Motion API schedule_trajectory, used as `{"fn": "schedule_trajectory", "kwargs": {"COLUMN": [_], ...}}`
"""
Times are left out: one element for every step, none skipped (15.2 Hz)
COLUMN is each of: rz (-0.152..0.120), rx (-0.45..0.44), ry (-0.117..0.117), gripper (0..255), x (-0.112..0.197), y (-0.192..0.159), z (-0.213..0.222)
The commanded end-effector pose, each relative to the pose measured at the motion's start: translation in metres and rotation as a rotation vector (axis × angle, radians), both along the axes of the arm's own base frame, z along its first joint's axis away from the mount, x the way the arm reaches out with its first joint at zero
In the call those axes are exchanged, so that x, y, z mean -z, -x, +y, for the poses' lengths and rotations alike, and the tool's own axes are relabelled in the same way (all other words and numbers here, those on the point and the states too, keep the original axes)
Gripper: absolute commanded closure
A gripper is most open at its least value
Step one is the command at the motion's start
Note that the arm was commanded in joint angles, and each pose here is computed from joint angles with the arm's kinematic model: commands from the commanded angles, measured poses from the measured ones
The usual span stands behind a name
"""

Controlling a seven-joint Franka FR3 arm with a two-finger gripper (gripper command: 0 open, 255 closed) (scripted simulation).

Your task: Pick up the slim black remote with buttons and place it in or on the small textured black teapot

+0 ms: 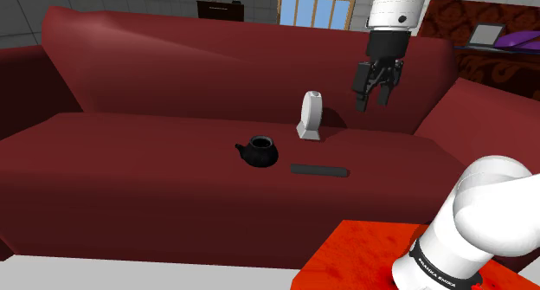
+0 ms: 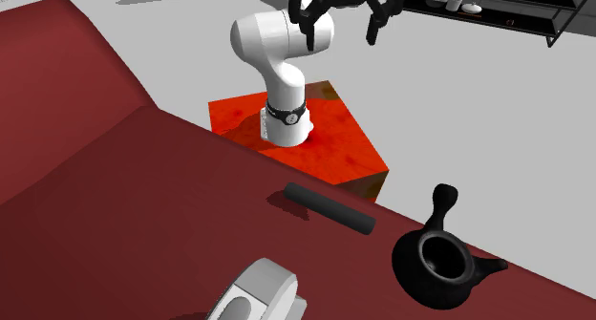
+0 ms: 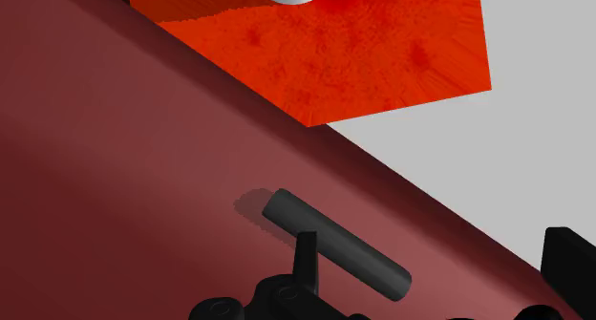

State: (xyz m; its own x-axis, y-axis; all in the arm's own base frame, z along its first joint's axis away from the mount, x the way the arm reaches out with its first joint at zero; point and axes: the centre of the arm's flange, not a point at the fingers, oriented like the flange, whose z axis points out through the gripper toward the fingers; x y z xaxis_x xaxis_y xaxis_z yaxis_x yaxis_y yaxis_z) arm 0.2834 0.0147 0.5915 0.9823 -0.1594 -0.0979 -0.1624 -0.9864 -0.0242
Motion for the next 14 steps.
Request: {"fn": "schedule_trajectory", "kwargs": {"rz": [0.000,-0.005,-0.011,-0.016,-0.022,-0.027,-0.033,-0.038,-0.044,-0.049,-0.054,-0.060,-0.065,-0.071], "rx": [0.000,-0.043,-0.086,-0.128,-0.171,-0.214,-0.257,-0.299,-0.342,-0.385,-0.428,-0.470,-0.513,-0.556], "ry": [0.000,-0.002,-0.003,-0.005,-0.006,-0.008,-0.009,-0.011,-0.012,-0.014,-0.015,-0.017,-0.018,-0.020], "gripper": [0,0,0,0,0,0,0,0,0,0,0,0,0,0], "x": [0.000,0.012,0.024,0.036,0.048,0.060,0.071,0.083,0.095,0.107,0.119,0.131,0.142,0.154], "y": [0.000,-0.002,-0.005,-0.008,-0.011,-0.014,-0.018,-0.021,-0.025,-0.029,-0.034,-0.038,-0.043,-0.048], "z": [0.000,-0.004,-0.008,-0.013,-0.016,-0.020,-0.024,-0.027,-0.030,-0.034,-0.036,-0.039,-0.041,-0.044]}}
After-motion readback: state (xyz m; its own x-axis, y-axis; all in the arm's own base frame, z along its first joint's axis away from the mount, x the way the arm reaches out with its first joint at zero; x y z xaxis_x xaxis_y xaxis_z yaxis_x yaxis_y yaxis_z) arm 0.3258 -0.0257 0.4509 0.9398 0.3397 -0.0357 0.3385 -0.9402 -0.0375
